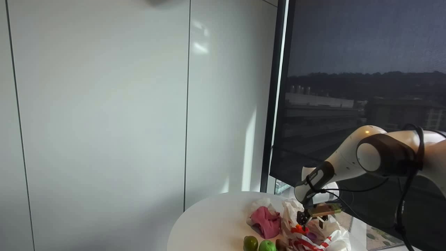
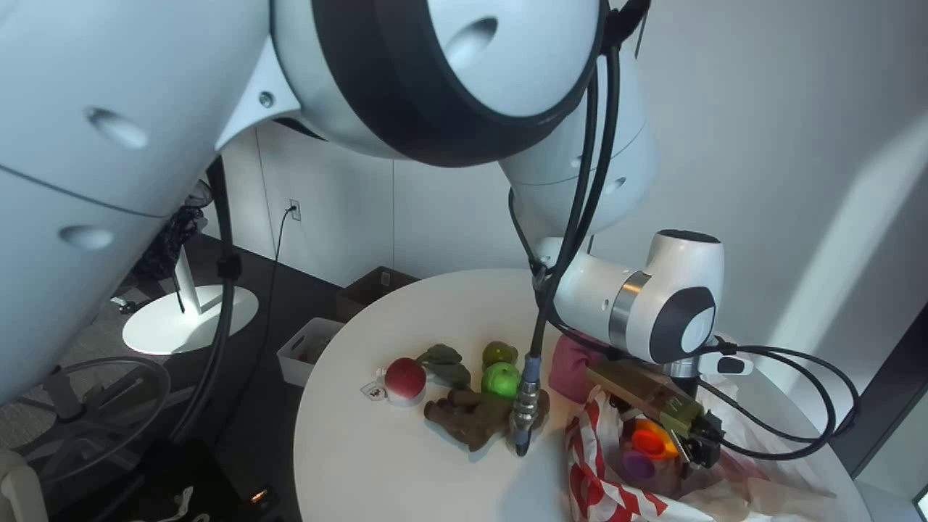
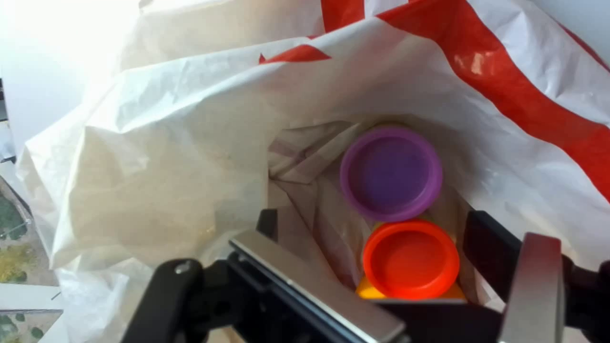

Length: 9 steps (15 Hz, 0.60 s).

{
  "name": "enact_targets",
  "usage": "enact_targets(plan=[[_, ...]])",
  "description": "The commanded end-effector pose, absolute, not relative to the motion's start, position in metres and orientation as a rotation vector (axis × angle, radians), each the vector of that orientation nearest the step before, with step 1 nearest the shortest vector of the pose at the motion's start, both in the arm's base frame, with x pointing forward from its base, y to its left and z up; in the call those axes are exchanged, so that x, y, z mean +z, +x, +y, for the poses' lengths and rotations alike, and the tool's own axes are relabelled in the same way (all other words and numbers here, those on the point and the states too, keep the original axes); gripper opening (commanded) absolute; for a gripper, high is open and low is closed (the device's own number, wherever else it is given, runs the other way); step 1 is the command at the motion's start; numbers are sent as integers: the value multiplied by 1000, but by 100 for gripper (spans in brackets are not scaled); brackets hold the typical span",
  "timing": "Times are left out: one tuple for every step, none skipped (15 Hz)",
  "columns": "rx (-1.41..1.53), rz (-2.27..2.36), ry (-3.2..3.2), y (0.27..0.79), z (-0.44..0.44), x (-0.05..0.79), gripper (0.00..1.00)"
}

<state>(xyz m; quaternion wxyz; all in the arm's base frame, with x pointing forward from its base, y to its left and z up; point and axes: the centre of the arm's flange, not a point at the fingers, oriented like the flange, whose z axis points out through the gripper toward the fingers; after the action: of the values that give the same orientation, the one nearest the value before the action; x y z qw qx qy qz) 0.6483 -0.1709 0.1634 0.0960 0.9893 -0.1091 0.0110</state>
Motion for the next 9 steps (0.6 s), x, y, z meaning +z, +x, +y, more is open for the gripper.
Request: enact_targets(plan=[[61, -325, 2922, 661, -172, 153, 100], [61, -321, 2927, 663, -173, 150, 100], [63, -329, 2929, 667, -174, 148, 100], [62, -334, 2930, 669, -175, 145, 100], [58, -340, 2932, 672, -176, 142, 100], [51, -347, 2938, 674, -177, 139, 100], [44, -356, 2936, 675, -178, 135, 100], [38, -358, 2937, 675, -179, 132, 100], [35, -362, 2937, 676, -180, 127, 100]])
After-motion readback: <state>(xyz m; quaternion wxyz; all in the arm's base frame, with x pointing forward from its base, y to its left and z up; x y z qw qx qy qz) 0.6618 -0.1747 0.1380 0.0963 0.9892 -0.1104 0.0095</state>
